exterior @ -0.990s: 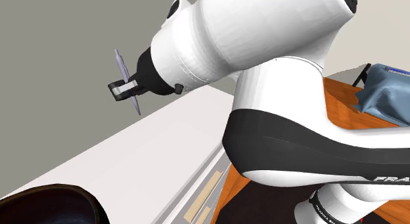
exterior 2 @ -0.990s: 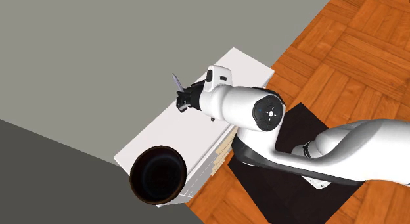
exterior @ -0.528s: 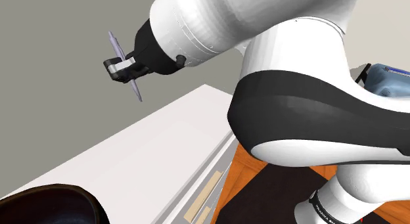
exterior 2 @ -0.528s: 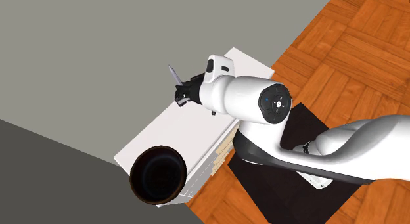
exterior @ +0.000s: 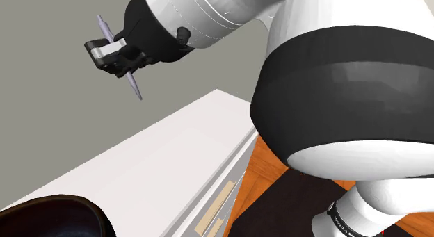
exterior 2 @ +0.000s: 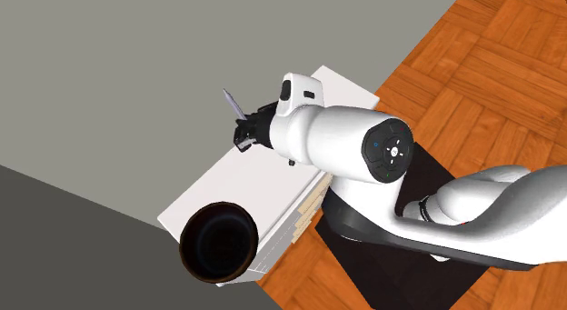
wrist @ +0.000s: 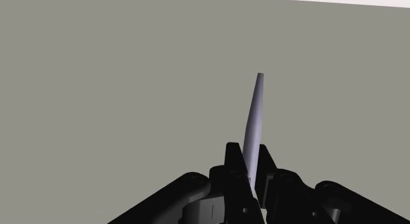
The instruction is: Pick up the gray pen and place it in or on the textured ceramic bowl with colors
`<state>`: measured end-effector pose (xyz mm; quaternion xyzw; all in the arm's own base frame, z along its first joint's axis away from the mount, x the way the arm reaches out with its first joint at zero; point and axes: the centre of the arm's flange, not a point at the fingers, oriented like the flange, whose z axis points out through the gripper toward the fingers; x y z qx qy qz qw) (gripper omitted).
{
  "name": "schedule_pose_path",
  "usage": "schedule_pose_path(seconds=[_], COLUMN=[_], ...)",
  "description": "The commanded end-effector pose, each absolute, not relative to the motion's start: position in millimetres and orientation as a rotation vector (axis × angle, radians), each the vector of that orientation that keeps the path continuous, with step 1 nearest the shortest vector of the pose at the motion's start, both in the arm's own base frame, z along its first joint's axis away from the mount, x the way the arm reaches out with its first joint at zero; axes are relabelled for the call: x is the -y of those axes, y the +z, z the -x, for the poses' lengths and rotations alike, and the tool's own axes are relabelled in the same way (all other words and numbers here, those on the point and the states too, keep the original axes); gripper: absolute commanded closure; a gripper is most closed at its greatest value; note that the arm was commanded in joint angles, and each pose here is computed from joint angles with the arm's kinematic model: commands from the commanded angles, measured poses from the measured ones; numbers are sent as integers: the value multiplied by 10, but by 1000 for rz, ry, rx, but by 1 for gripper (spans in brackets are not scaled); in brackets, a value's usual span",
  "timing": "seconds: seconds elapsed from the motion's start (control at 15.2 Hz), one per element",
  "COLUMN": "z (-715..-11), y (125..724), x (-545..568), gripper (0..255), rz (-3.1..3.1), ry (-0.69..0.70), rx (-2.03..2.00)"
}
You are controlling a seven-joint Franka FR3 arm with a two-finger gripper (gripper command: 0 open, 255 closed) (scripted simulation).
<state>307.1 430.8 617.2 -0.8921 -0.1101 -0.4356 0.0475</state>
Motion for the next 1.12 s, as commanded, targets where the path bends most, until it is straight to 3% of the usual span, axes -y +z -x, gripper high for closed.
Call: schedule_pose_path(seconds=[0.0, 1.06], z=[-2913, -1566], y=[6149, 6047], x=[-4493, -6073], gripper=[255, 255], rz=[2721, 2721], ry=[-1328, -1328], rx=[335, 335])
